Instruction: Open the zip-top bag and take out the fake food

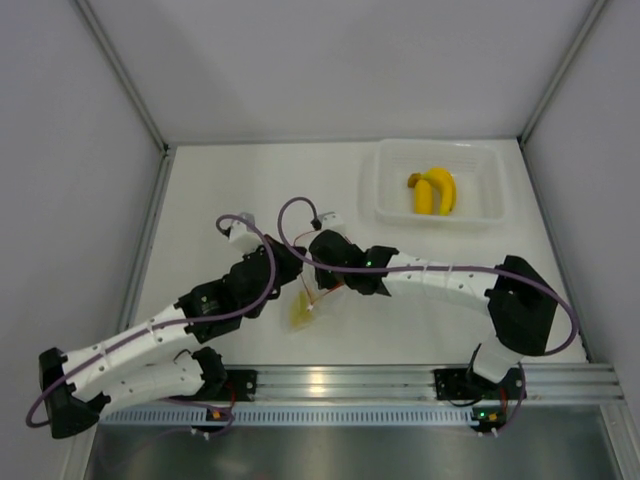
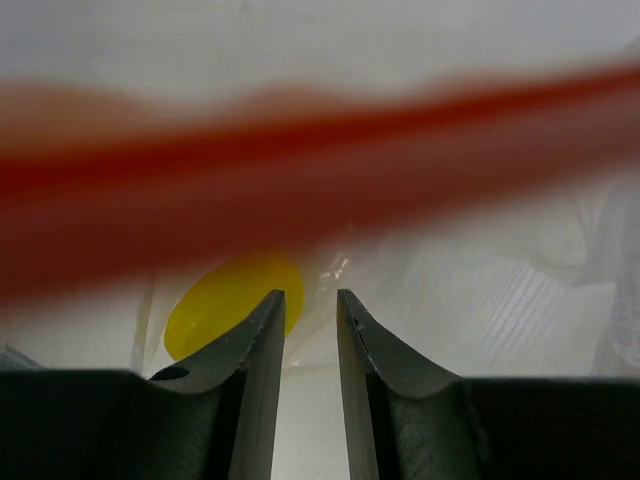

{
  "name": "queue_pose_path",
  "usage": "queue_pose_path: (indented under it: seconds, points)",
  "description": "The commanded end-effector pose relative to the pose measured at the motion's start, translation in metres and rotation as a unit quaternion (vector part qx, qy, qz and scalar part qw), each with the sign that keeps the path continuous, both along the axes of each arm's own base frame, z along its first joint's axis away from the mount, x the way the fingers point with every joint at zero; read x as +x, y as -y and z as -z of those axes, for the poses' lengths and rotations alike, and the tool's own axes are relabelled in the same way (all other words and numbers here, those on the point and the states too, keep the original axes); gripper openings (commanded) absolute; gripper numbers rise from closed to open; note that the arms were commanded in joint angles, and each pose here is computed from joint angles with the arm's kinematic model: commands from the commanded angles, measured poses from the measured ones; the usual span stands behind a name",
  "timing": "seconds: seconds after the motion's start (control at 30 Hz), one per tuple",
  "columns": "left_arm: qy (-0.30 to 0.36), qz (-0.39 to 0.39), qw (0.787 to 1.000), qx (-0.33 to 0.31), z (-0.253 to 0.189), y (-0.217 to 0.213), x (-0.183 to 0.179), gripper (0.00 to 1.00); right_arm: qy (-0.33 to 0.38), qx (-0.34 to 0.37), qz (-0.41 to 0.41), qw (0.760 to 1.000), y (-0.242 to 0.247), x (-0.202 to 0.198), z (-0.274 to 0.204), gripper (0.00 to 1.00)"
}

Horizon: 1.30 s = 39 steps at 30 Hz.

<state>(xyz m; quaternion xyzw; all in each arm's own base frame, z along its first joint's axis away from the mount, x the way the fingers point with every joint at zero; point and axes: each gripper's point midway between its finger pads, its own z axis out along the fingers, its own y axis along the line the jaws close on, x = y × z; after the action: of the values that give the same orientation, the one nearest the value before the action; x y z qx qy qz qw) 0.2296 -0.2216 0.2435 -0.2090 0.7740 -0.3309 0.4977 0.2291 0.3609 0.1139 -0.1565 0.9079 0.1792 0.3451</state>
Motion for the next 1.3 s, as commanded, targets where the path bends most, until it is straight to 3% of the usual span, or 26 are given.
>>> queue_pose_path:
  seconds: [0.0, 0.17, 0.33, 0.5, 0.7, 1.03, 1.27]
  points:
    - [0.023, 0.026, 0.999, -0.020, -0.045, 0.010, 0.000, 0.00, 0.015, -0.004, -0.008, 1.000, -0.002, 0.002, -0.006, 0.28]
    - [-0.018, 0.137, 0.990, 0.005, -0.065, 0.040, -0.002, 0.00, -0.002, -0.028, -0.042, 0.999, 0.026, -0.007, -0.018, 0.28]
    - [-0.044, 0.173, 0.984, -0.020, -0.071, 0.035, 0.019, 0.00, -0.012, -0.037, -0.072, 0.997, 0.054, -0.008, -0.051, 0.29]
    - [-0.125, 0.262, 0.956, -0.047, -0.046, 0.063, 0.025, 0.00, -0.058, -0.061, -0.089, 0.992, 0.083, -0.013, -0.055, 0.29]
    - [-0.175, 0.328, 0.925, -0.074, -0.035, 0.092, 0.019, 0.00, -0.113, -0.100, -0.110, 0.982, 0.111, -0.027, -0.035, 0.30]
    - [-0.190, 0.278, 0.941, -0.034, 0.004, 0.080, 0.021, 0.00, -0.089, -0.056, -0.040, 0.994, 0.104, 0.000, -0.023, 0.30]
    - [-0.215, 0.253, 0.943, -0.008, 0.039, 0.068, 0.012, 0.00, -0.102, -0.078, -0.060, 0.990, 0.094, -0.019, -0.006, 0.36]
